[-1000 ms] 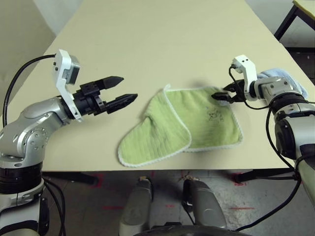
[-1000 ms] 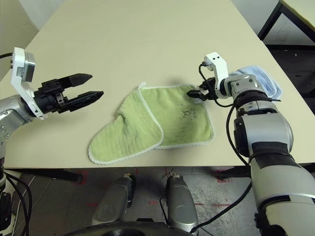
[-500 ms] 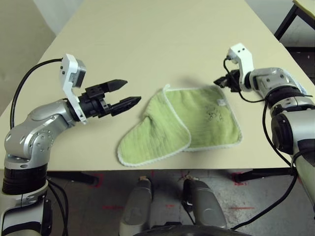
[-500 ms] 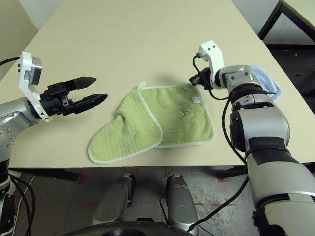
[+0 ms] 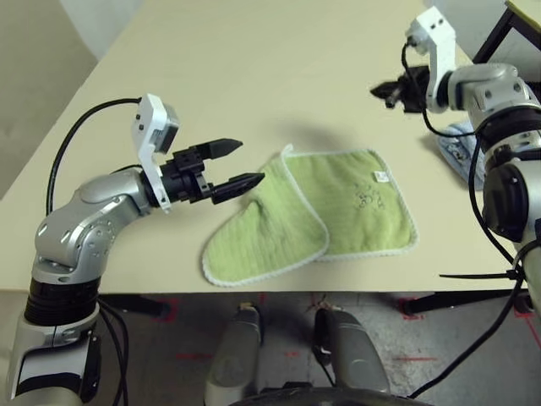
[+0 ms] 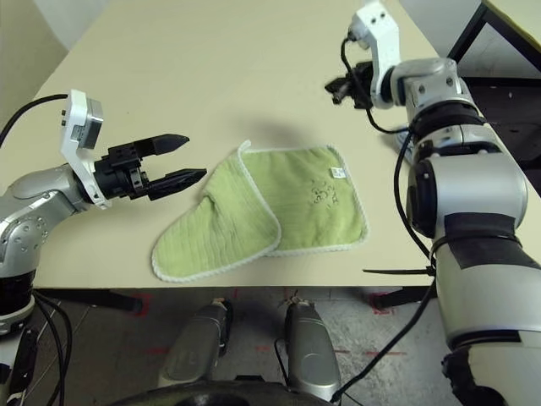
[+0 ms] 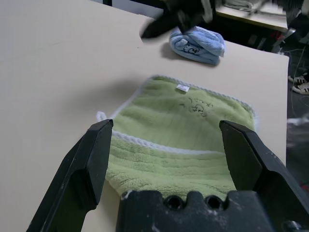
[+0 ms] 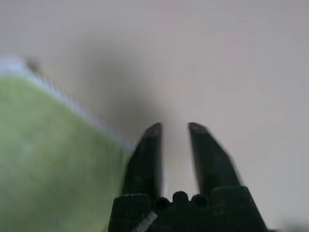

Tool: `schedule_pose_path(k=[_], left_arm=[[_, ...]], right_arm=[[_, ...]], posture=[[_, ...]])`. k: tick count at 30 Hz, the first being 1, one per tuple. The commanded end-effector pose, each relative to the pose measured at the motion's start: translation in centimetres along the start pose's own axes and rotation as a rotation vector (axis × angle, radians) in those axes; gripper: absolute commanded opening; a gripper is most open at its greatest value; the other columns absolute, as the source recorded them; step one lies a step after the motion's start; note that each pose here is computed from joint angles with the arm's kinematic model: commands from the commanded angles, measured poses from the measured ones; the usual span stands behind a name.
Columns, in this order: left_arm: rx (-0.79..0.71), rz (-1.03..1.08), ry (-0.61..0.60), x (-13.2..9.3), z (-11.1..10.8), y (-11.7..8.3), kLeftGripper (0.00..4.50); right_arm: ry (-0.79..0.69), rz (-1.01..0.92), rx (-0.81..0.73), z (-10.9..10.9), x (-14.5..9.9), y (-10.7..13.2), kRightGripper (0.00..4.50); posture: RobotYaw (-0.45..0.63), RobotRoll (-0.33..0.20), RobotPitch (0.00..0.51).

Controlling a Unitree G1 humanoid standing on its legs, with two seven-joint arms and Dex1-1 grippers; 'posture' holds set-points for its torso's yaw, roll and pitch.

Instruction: Fold the towel and set it aside.

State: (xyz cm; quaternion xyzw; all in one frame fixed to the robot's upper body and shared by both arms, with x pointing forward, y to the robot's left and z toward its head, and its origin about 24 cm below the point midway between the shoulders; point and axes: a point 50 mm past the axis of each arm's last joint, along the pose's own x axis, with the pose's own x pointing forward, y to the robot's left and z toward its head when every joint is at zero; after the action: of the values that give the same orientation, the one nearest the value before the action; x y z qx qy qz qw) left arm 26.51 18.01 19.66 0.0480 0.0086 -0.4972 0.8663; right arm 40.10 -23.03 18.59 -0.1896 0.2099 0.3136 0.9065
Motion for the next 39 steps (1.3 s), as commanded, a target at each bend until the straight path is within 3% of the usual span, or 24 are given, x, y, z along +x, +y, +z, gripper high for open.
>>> schedule_pose_path(k=[1, 6, 19, 22, 27, 34, 39], left_arm=[[-0.012, 0.042, -0.029, -0.6, 0.0, 0.3, 4.50], [-0.016, 0.056, -0.008, -1.7, 0.1, 0.3, 4.50], [0.009, 0.051, 0.104, -2.5, -0.3, -0.3, 4.50], [0.010, 0.053, 0.102, -2.4, -0.3, -0.3, 4.50], [0.010, 0.054, 0.100, -2.3, -0.5, -0.3, 4.50], [0.011, 0.040, 0.084, -1.6, -0.8, -0.3, 4.50], [0.024, 0.025, 0.079, -1.1, -0.9, -0.5, 4.50]], right_arm=[[0.004, -0.041, 0.057, -1.5, 0.0, -0.2, 2.58], [0.030, -0.036, 0.104, -3.2, 0.4, 0.2, 4.45], [0.164, 0.110, 0.152, -6.2, 2.6, 3.1, 4.45], [0.166, 0.101, 0.137, -6.0, 2.8, 3.1, 4.45], [0.114, 0.067, 0.088, -4.5, 2.8, 2.7, 2.84], [0.004, 0.035, 0.008, -1.1, 2.5, 2.1, 0.12], [-0.112, -0.011, -0.034, 1.9, 1.8, 1.4, 0.05]], posture=[[0.20, 0.000, 0.125], [0.22, 0.000, 0.132], [0.26, 0.000, 0.147], [0.26, 0.000, 0.147], [0.26, 0.000, 0.140], [0.25, 0.000, 0.122], [0.25, 0.000, 0.120]])
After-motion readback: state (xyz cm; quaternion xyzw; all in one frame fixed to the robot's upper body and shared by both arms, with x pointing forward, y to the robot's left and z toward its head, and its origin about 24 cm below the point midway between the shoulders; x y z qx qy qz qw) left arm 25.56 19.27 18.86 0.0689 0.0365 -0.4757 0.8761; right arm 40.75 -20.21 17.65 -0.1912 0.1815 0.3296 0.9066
